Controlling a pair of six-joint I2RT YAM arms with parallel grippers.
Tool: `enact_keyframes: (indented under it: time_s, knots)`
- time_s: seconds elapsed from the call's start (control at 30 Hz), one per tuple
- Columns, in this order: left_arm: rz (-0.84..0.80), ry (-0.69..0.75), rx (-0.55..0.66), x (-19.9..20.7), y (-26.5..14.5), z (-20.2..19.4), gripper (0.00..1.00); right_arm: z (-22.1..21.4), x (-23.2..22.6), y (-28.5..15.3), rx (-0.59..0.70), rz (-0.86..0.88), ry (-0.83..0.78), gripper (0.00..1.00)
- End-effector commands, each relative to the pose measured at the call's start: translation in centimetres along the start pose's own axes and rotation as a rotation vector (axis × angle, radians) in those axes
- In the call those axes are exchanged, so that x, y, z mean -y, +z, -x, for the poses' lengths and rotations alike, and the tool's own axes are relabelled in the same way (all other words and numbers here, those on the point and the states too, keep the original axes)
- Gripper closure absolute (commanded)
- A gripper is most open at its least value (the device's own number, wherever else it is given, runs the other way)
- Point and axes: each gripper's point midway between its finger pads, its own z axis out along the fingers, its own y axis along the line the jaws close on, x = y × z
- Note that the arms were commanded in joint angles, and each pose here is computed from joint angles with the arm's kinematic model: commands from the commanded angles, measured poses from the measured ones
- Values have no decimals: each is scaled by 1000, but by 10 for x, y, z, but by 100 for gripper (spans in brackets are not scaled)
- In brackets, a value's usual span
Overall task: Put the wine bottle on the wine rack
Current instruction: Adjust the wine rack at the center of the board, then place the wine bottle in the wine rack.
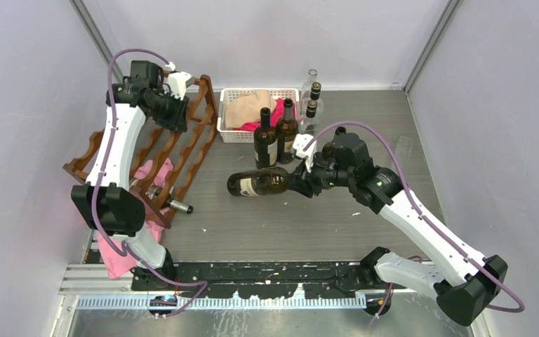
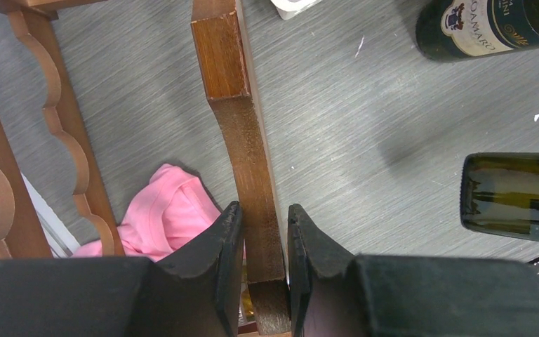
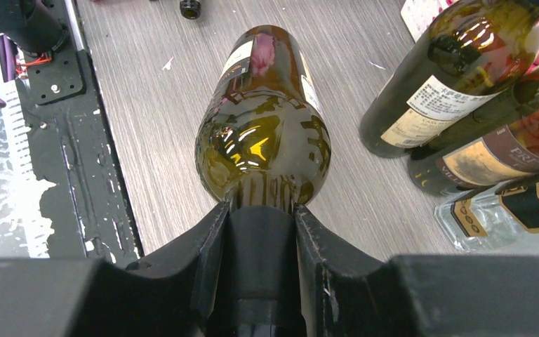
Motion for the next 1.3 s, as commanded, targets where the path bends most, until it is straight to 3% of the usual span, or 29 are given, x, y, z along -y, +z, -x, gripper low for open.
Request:
enact_keyframes:
  time_s: [0.0, 0.4, 0.93, 1.27]
  knots:
    - [-136, 69, 83, 34, -23, 8, 93, 79, 6, -3, 270, -2, -141, 99]
    - [-121, 51, 85, 35, -24, 0, 92, 102, -10, 43, 391, 19, -179, 99]
    - [-106, -25, 129, 37, -25, 5, 86, 112, -8, 117, 480, 22, -100, 99]
    - [-111, -82, 120, 40, -22, 1, 76, 118, -19, 139, 518, 38, -41, 99]
